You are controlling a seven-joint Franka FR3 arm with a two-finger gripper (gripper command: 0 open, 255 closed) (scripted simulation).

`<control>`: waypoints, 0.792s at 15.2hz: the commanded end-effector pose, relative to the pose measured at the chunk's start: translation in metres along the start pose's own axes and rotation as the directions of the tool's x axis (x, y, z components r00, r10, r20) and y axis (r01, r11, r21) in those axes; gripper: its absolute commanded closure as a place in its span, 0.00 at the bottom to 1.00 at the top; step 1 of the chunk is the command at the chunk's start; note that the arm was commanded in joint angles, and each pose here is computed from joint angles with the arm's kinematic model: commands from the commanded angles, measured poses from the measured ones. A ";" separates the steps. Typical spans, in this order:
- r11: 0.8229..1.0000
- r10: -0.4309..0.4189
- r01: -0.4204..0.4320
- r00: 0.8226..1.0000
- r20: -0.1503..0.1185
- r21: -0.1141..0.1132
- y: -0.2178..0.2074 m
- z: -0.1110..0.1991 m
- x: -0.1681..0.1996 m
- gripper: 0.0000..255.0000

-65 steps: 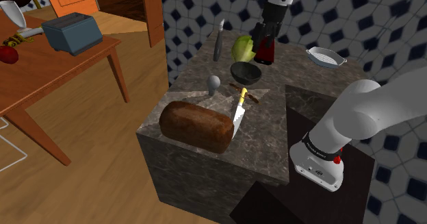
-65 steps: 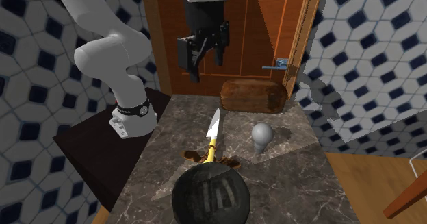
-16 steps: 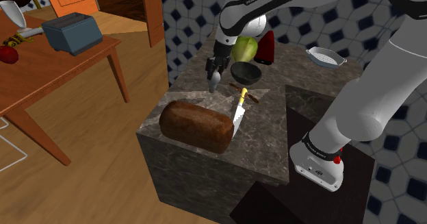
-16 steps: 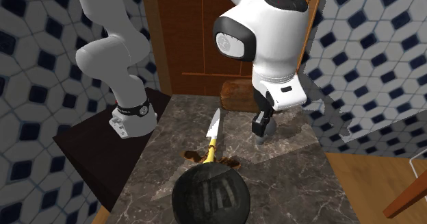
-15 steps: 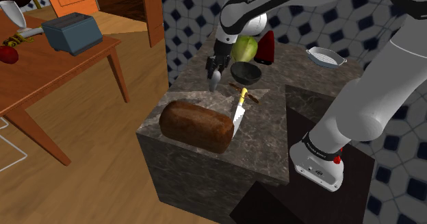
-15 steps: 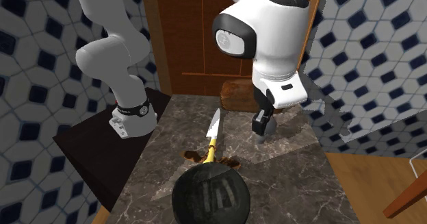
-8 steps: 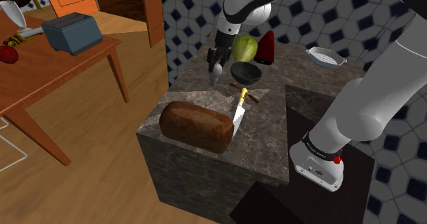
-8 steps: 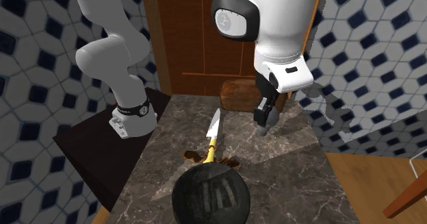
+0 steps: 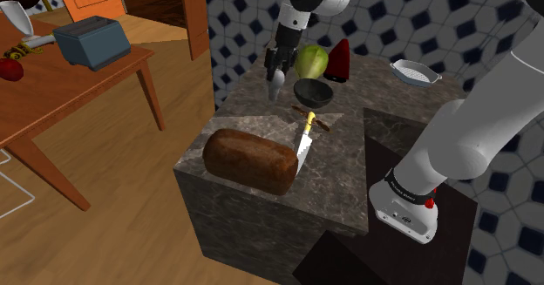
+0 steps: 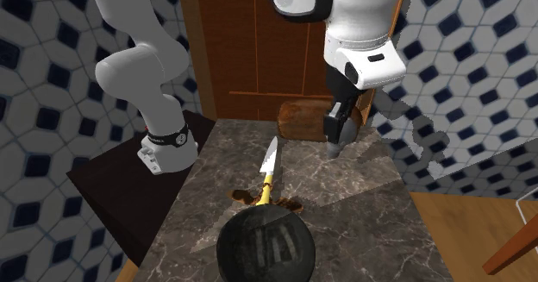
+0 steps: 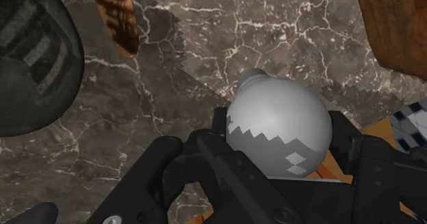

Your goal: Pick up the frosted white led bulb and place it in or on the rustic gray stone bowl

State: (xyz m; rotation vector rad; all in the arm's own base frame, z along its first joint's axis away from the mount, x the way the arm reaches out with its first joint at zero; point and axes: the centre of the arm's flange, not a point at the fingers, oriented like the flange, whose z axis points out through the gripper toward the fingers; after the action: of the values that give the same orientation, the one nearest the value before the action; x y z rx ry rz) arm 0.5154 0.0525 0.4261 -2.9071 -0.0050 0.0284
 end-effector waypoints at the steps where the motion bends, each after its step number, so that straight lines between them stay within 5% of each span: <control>1: 1.000 0.000 0.000 1.000 0.000 0.000 -0.003 -0.010 -0.001 1.00; 6: 1.000 0.000 0.000 1.000 0.000 0.000 -0.008 -0.033 -0.001 1.00; 12: 1.000 0.000 0.000 1.000 0.000 0.000 0.065 -0.061 -0.012 1.00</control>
State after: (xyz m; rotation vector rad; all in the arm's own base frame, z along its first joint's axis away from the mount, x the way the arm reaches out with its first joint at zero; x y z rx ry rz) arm 0.5071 -0.0103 0.4668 -2.9073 -0.0033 0.0287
